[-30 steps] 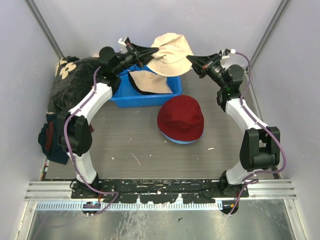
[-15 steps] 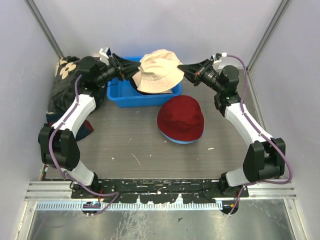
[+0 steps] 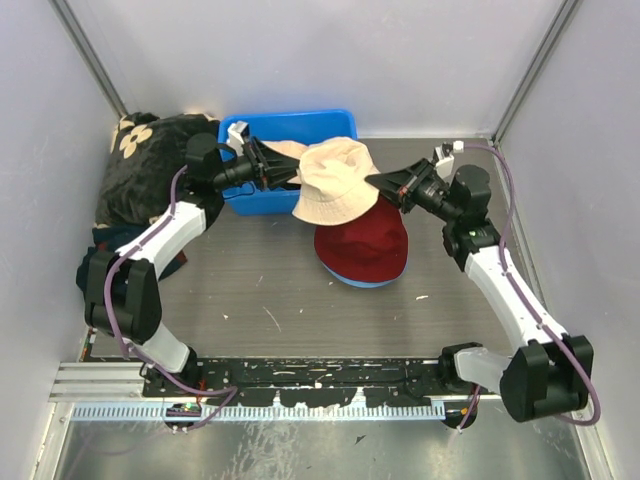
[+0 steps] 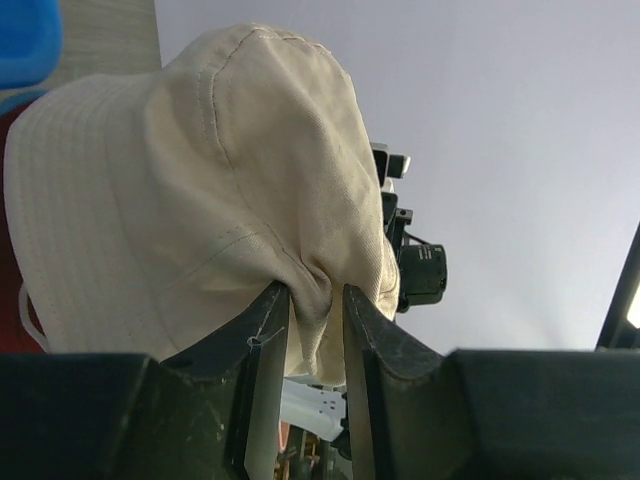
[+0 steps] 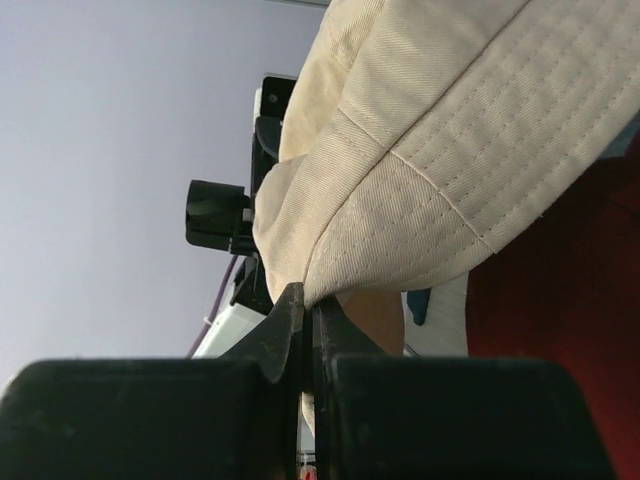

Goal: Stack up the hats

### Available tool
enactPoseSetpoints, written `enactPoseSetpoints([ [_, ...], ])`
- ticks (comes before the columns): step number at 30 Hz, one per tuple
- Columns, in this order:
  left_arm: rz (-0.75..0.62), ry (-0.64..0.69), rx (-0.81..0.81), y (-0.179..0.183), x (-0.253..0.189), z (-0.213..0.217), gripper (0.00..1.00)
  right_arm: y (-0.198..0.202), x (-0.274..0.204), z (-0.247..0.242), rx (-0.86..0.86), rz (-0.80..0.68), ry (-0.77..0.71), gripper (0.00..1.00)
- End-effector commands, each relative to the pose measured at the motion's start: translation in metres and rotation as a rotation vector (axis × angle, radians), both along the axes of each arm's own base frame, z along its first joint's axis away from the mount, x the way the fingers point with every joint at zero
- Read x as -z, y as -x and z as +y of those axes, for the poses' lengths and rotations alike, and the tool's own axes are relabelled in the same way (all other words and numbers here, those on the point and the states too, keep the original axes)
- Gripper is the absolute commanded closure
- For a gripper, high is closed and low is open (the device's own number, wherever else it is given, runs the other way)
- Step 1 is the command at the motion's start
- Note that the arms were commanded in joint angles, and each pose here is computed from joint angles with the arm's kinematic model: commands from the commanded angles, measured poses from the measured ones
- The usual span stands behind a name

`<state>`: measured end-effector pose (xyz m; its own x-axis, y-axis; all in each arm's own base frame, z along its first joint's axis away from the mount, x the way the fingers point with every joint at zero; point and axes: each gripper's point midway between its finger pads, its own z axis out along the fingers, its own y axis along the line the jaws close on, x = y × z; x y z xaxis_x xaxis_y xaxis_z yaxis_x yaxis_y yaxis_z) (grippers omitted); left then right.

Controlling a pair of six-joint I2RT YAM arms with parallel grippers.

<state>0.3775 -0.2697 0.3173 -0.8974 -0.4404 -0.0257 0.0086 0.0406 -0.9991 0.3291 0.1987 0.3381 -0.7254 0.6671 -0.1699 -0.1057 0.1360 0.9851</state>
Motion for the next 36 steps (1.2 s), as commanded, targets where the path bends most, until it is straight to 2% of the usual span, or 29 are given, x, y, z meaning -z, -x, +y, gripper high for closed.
enactPoseSetpoints([
  [1, -0.083, 0.01, 0.068, 0.018, -0.022, -0.018, 0.65, 0.018, 0.002, -0.01, 0.012, -0.055, 0.08, 0.99],
  [8, -0.051, -0.021, 0.131, 0.037, -0.001, -0.039, 0.65, 0.029, 0.035, -0.028, 0.043, -0.016, 0.162, 0.99],
  [25, 0.003, -0.125, 0.224, 0.072, 0.045, -0.058, 0.65, 0.07, 0.099, -0.055, 0.046, 0.09, 0.373, 0.96],
  [29, 0.008, -0.154, 0.233, 0.076, 0.054, -0.056, 0.61, 0.078, 0.123, -0.064, 0.054, 0.129, 0.407, 0.94],
  [31, 0.011, -0.161, 0.236, 0.077, 0.057, -0.056, 0.55, 0.08, 0.131, -0.069, 0.058, 0.15, 0.402, 0.93],
  [36, 0.016, -0.171, 0.236, 0.078, 0.061, -0.052, 0.51, 0.078, 0.125, -0.084, 0.089, 0.132, 0.412, 0.86],
])
